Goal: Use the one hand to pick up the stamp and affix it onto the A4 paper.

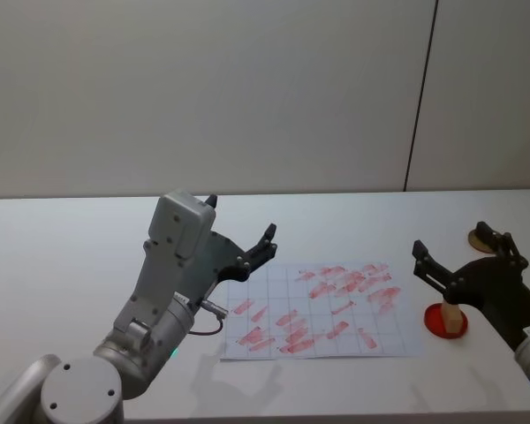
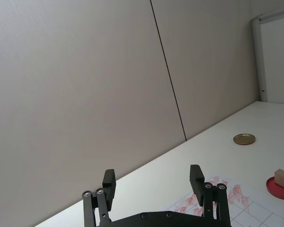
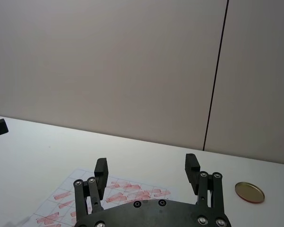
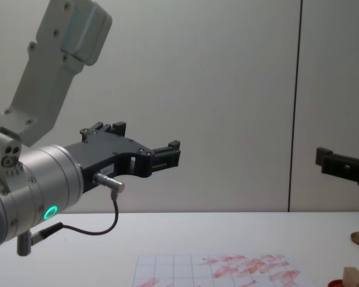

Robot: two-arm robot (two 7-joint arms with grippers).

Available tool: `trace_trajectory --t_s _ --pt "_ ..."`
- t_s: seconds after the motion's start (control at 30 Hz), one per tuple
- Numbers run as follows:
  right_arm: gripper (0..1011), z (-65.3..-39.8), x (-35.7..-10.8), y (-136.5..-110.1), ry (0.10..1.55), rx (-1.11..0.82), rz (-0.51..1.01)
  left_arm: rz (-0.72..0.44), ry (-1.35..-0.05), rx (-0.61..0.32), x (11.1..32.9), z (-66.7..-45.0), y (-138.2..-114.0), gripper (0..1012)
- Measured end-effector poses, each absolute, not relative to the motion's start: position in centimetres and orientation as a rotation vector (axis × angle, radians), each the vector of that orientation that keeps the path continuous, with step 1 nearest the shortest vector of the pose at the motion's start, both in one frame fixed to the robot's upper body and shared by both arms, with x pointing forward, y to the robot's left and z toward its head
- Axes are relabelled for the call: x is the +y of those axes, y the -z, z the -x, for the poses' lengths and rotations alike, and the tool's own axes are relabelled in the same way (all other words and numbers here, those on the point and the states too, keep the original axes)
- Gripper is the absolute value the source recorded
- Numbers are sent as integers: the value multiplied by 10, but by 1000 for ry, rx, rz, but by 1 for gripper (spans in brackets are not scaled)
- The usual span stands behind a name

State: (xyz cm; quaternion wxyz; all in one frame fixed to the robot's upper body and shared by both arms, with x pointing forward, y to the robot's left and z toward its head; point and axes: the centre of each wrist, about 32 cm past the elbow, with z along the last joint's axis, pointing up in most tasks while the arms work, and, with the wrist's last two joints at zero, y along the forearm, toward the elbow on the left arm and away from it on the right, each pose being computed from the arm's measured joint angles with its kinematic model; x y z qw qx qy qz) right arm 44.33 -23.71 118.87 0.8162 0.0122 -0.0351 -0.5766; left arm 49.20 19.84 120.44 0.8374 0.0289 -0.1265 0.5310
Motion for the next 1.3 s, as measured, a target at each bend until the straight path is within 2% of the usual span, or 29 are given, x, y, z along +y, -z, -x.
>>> trace_trajectory --t_s 0.63,1.3 --pt "1001 -445 -237 -1189 1231 -73 -25 -61 -1124 -268 198 -492 -1204 993" --pt "1001 -481 -240 -1184 1328 43 82 -61 -1124 -268 198 -492 -1204 993"
